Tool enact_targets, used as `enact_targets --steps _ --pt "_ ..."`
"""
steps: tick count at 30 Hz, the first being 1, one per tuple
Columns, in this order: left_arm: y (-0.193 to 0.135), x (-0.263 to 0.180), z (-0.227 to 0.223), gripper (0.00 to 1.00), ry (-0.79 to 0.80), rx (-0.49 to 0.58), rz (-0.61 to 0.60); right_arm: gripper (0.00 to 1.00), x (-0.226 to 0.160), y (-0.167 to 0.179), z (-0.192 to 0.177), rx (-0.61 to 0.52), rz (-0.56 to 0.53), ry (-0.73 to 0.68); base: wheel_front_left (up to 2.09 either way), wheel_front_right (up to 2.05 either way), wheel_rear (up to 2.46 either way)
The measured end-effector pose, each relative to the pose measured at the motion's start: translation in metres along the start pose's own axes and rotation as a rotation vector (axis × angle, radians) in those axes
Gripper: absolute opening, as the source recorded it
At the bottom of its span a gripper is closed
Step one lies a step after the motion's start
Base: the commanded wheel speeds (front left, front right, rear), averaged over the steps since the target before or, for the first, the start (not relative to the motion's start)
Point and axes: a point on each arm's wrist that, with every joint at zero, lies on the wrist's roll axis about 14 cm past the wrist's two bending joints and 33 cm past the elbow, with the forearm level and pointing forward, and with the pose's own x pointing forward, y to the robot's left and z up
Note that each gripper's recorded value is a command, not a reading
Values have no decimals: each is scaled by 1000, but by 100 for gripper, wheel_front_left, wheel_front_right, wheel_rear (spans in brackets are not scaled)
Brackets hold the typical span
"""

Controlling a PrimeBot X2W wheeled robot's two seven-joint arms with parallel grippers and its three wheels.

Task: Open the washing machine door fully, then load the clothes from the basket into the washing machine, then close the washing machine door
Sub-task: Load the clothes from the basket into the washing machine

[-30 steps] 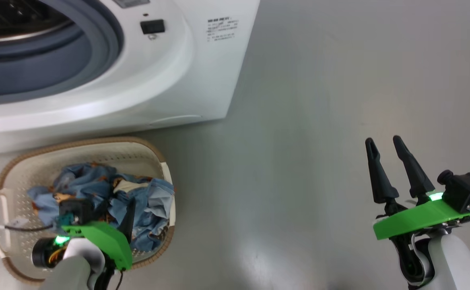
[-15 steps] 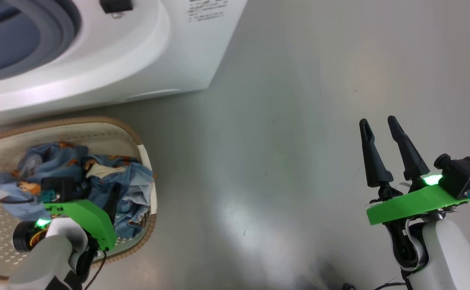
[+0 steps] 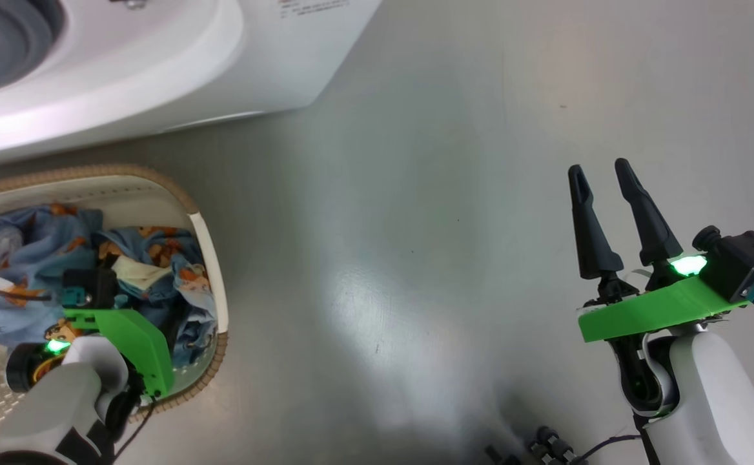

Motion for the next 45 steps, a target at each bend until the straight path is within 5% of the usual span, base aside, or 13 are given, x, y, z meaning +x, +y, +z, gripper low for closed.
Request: enact_targets --steps 8,9,11,28,45 --pt "9 10 -4 97 34 2 16 100 4 0 -5 2 -2 9 0 0 0" --pt "11 10 -4 49 39 -7 21 100 4 0 -5 1 -2 9 0 0 0" --pt "12 11 -5 0 41 -27 27 100 4 -1 -6 -2 -4 11 0 0 0" --pt "14 -1 36 0 -122 -71 48 100 7 12 13 0 31 -39 0 0 0" --pt "18 -72 97 0 -412 -157 90 100 -7 35 52 5 95 -125 0 0 0"
